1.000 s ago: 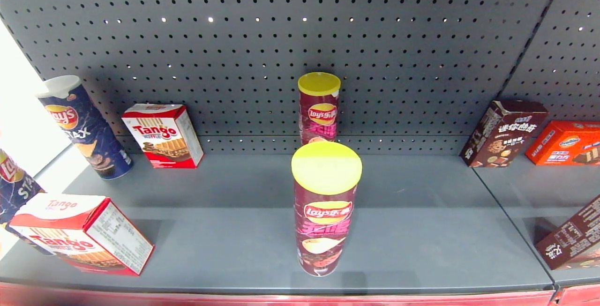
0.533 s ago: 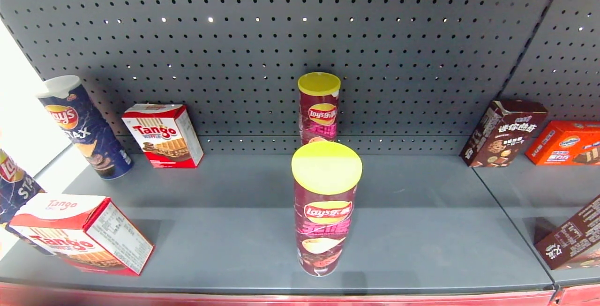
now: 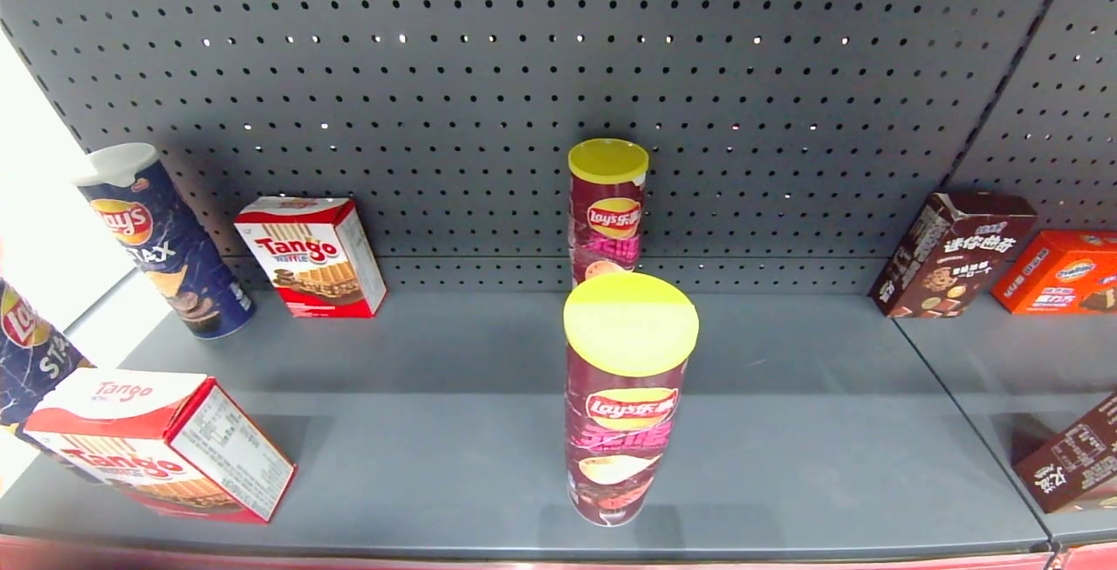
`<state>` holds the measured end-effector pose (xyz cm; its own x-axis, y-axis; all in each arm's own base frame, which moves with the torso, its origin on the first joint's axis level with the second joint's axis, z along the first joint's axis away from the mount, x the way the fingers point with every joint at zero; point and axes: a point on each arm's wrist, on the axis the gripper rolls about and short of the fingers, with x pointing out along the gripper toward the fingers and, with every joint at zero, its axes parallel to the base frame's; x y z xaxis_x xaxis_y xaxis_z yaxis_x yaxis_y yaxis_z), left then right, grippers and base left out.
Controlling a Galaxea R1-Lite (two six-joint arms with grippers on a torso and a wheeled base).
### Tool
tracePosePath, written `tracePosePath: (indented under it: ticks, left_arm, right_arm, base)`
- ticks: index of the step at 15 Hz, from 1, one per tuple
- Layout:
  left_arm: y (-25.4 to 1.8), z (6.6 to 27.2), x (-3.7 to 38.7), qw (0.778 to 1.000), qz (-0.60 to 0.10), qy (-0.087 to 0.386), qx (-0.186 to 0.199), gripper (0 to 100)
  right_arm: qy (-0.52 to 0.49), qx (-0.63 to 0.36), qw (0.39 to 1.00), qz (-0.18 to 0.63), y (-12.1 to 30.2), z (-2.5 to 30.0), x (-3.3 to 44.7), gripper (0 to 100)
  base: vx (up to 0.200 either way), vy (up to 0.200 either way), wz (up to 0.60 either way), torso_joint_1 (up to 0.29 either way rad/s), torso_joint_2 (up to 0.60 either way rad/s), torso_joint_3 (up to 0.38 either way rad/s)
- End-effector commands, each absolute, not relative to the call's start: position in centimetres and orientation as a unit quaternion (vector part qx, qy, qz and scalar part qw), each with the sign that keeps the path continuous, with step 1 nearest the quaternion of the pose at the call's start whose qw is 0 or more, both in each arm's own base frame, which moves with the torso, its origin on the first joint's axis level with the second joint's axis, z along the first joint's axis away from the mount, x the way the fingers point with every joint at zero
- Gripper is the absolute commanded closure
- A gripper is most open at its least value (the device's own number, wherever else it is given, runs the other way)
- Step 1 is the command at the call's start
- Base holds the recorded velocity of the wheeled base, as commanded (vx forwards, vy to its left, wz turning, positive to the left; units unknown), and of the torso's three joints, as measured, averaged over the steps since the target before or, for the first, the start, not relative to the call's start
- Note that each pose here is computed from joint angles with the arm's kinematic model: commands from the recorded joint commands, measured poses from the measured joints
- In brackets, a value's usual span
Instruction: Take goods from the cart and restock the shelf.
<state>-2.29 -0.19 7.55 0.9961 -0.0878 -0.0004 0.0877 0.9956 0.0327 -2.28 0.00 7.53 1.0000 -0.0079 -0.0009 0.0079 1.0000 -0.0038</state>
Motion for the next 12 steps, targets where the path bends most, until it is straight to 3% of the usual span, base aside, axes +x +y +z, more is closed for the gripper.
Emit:
tracePosePath:
  ticks: [1, 9, 12]
  left_arm:
    - [-0.19, 7.55, -2.29, 0.999, -0.043, -0.001, 0.016, 0]
    - [-0.19, 7.55, -2.29, 0.999, -0.044, -0.001, 0.016, 0]
    - [-0.20, 7.55, -2.29, 0.999, -0.045, -0.001, 0.017, 0]
  right_arm:
    - [0.002, -0.002, 1.000, -0.004, 0.00, 7.54, -2.27, 0]
    - [0.002, -0.002, 1.000, -0.004, 0.00, 7.54, -2.27, 0]
    - [0.002, -0.002, 1.000, -0.004, 0.00, 7.54, -2.27, 0]
  base:
    - [0.000, 0.000, 0.00, 0.000, 0.00, 0.000]
    - [0.000, 0.000, 0.00, 0.000, 0.00, 0.000]
    - [-0.133, 0.000, 0.00, 0.002, 0.00, 0.002]
